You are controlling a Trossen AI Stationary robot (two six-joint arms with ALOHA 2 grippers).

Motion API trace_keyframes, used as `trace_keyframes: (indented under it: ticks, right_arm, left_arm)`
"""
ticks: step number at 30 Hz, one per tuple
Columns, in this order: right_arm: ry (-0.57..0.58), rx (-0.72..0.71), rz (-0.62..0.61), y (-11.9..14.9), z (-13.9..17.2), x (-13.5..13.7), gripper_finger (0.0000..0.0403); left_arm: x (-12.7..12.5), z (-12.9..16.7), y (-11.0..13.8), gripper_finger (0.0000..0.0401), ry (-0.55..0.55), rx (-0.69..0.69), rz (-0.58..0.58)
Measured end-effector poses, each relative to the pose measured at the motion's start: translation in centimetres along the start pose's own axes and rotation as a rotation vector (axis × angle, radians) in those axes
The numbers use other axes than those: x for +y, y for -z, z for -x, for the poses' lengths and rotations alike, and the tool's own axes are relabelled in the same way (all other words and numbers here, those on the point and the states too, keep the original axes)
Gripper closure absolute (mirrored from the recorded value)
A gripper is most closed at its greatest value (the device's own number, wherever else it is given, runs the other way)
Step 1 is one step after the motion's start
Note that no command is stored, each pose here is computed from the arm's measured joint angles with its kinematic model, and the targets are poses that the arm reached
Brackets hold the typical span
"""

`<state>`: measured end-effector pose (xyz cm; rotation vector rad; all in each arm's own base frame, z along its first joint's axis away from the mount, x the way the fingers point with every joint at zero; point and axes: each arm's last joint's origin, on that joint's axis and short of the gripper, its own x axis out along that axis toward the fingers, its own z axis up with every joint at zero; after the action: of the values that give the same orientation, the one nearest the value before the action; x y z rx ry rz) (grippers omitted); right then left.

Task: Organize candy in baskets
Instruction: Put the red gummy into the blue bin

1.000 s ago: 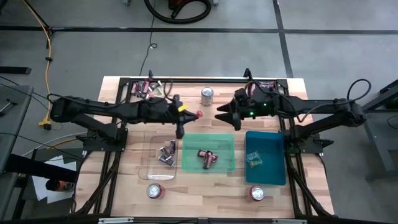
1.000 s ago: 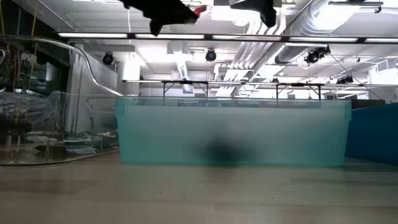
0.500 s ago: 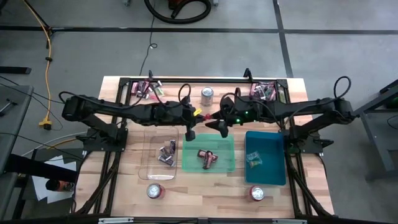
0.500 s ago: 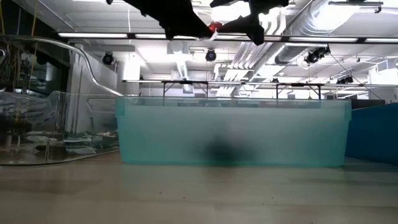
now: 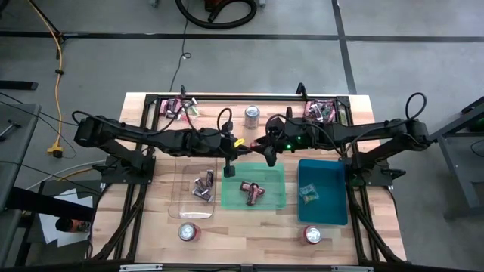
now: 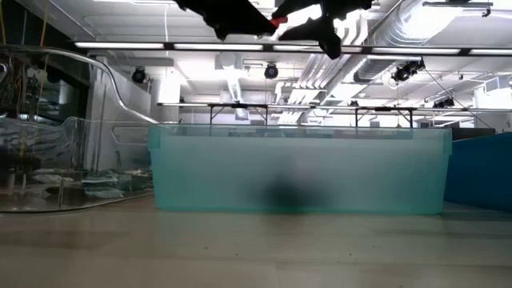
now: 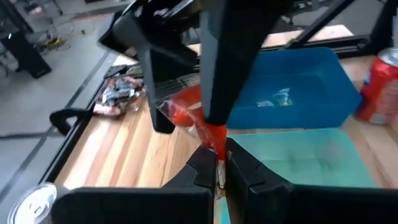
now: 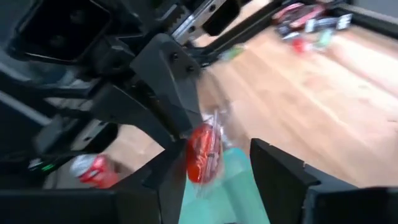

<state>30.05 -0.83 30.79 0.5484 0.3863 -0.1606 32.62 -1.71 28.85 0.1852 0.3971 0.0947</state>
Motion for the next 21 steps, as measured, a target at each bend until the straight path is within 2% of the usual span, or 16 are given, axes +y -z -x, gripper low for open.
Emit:
trace_keyframes:
  ticks: [3, 8, 14, 17, 21]
  right_arm:
    - [-0.072, 0.012, 0.013, -0.14, 0.02, 0.29, 0.0246]
    - [-0.079, 0.020, 0.003, -0.10, 0.02, 0.31, 0.0267]
    - [-0.081, 0.025, -0.004, -0.07, 0.02, 0.30, 0.0336]
    - [-0.081, 0.026, -0.003, -0.06, 0.02, 0.31, 0.0385]
    - [-0.082, 0.025, 0.005, -0.07, 0.02, 0.30, 0.0388]
  left_arm:
    - [-0.23, 0.06, -0.02, 0.0401, -0.002, 0.003, -0.019]
    - [-0.16, 0.04, -0.01, 0.0400, -0.015, 0.005, -0.011]
    - [-0.14, 0.04, -0.01, 0.0388, -0.020, 0.005, -0.011]
    - [-0.13, 0.04, 0.01, 0.0373, -0.027, 0.008, -0.034]
    - [-0.06, 0.04, 0.03, 0.0335, -0.048, 0.012, -0.032]
